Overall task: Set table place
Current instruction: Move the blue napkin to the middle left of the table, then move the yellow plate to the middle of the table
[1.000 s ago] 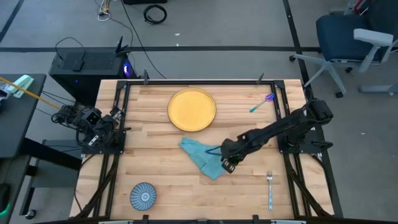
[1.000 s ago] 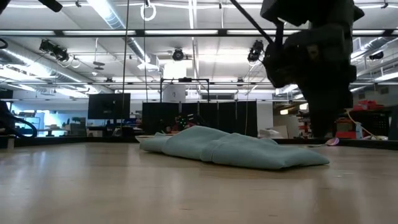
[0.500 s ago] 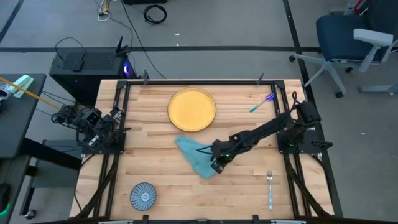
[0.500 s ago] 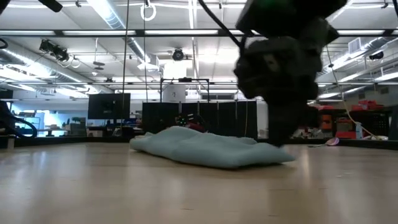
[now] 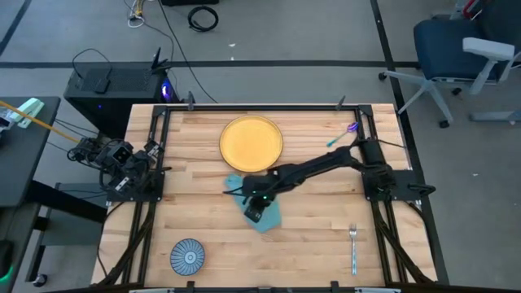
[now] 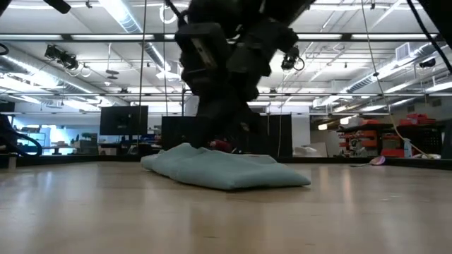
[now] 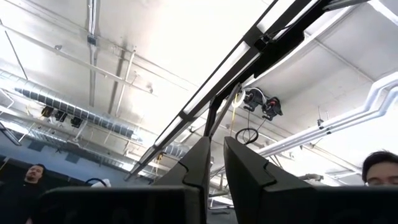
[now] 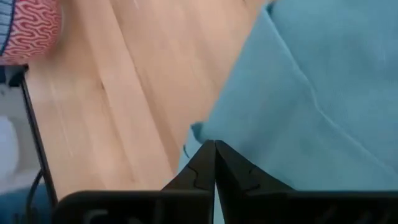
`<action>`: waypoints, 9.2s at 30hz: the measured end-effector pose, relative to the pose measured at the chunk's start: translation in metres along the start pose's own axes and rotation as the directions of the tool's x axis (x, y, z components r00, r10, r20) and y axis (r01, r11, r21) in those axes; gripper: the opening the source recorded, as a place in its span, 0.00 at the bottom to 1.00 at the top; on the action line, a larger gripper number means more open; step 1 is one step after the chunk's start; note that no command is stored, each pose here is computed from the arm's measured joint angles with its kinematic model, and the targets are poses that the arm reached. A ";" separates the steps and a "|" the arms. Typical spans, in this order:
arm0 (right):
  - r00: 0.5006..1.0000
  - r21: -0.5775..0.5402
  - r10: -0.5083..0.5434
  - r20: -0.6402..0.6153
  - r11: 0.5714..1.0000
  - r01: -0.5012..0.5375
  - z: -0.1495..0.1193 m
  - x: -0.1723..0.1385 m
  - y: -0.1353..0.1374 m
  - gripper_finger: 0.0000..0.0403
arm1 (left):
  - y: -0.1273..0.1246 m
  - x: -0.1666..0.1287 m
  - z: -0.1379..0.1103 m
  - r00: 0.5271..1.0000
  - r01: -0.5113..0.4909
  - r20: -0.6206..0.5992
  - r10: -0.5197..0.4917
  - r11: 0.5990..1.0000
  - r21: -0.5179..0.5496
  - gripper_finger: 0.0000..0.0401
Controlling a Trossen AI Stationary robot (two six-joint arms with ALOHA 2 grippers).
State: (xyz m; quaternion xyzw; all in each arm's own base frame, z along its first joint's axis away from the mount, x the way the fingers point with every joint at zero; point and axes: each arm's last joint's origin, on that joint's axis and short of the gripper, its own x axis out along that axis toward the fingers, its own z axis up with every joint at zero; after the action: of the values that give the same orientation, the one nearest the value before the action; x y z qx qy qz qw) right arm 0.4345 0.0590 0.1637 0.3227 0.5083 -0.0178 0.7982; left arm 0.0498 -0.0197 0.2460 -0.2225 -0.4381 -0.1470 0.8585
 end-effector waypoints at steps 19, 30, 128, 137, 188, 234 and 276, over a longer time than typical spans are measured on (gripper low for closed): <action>0.937 -0.067 -0.325 -0.130 0.946 0.319 -0.046 -0.047 -0.006 0.01 | 0.000 0.000 0.000 1.000 -0.001 -0.004 0.001 1.000 0.008 0.12; 0.938 -0.021 -0.325 -0.124 0.946 0.325 -0.057 -0.034 -0.021 0.01 | 0.000 0.000 -0.002 1.000 -0.003 -0.023 0.003 1.000 0.011 0.13; 0.958 -0.004 0.233 0.165 0.972 -0.235 0.105 0.013 0.034 0.01 | 0.001 0.000 -0.003 0.999 -0.029 -0.027 0.030 1.000 0.006 0.10; 0.894 -0.238 0.325 0.309 0.936 -0.258 0.104 -0.116 0.079 0.01 | 0.001 0.000 -0.003 0.999 -0.030 -0.025 0.030 0.999 0.013 0.10; 0.896 0.298 -0.271 0.353 0.940 0.167 -0.174 -0.208 -0.003 0.04 | 0.012 0.028 0.013 0.603 -0.760 -0.061 0.796 0.596 0.261 0.07; 0.542 -0.220 0.249 0.803 0.968 -0.119 -0.209 -0.307 -0.073 0.04 | 0.102 0.200 0.035 0.537 -0.584 -0.544 0.645 0.750 0.312 0.03; 0.546 -0.145 0.176 0.819 0.984 -0.099 -0.216 -0.299 -0.086 0.04 | 0.411 0.135 -0.023 -0.527 -0.822 -0.655 0.542 -0.131 0.554 0.08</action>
State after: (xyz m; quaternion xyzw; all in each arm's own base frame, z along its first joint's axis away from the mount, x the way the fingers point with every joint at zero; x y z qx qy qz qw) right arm 0.0862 0.0166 0.3079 0.2825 0.0470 -0.0841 0.9544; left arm 0.3265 0.3132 0.2407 -0.4849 0.3865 0.3947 0.6781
